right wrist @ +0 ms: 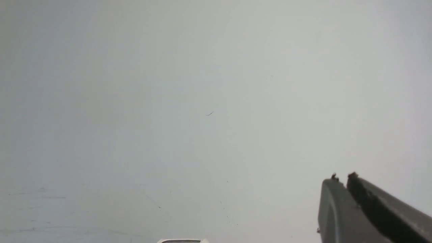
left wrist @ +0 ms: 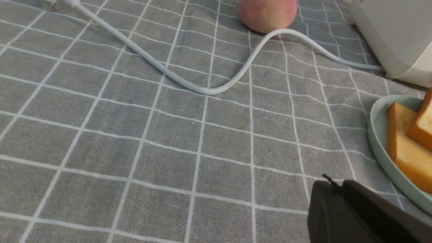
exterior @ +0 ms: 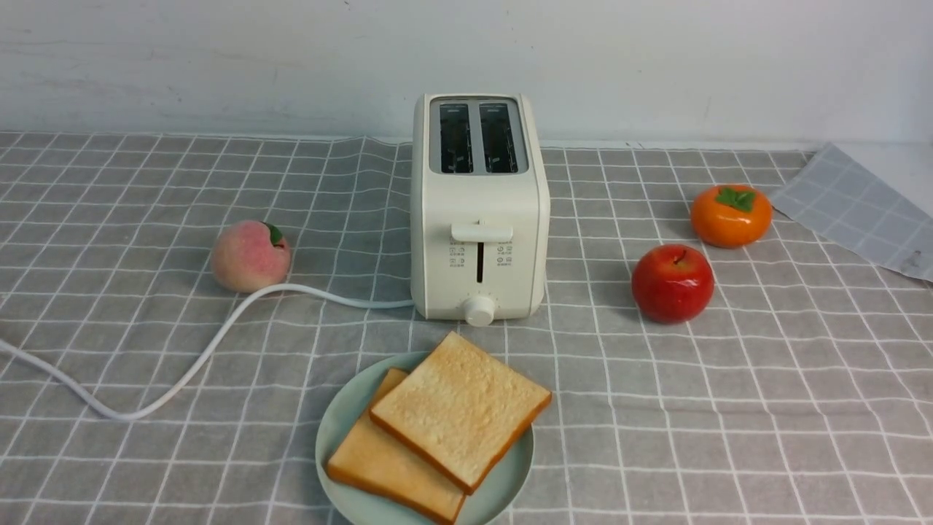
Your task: Take toasted bread from bread machine on grey coffee table place on plate.
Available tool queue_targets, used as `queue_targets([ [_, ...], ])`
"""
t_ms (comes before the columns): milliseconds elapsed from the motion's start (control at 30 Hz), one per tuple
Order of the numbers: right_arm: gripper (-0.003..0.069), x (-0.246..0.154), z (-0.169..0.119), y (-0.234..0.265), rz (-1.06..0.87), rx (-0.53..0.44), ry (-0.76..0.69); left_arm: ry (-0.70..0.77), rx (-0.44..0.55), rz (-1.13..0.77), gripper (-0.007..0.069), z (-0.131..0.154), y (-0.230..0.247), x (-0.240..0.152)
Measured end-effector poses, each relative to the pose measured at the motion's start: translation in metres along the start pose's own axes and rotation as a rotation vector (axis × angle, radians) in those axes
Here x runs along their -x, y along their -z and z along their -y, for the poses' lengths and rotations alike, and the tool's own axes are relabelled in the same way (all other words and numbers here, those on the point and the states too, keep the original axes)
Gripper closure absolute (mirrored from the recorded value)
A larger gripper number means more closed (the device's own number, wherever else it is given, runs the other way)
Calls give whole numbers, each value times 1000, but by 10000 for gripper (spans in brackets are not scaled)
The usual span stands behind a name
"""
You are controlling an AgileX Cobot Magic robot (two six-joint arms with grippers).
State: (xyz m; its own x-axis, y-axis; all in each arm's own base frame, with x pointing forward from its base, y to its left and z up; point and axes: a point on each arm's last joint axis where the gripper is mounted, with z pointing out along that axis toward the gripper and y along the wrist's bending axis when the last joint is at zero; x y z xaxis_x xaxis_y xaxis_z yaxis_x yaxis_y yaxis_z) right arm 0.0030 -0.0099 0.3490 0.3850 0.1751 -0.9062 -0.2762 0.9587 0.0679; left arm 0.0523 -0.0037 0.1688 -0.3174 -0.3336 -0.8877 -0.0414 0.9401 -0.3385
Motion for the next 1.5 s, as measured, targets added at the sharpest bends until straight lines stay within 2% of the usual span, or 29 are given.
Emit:
queue_targets([
  [700,594,1,0,0,6,-1,30,-1,0,0,569,0,0,0],
  [1000,591,1,-7,0,19,76,-68,-1,0,0,562,0,0,0],
  [1200,582,-22,-11,-2,-50,118,-30,-1,0,0,555,0,0,0],
  [1500,573,-56,-11,-4,-168,124,-6,-1,0,0,555,0,0,0],
])
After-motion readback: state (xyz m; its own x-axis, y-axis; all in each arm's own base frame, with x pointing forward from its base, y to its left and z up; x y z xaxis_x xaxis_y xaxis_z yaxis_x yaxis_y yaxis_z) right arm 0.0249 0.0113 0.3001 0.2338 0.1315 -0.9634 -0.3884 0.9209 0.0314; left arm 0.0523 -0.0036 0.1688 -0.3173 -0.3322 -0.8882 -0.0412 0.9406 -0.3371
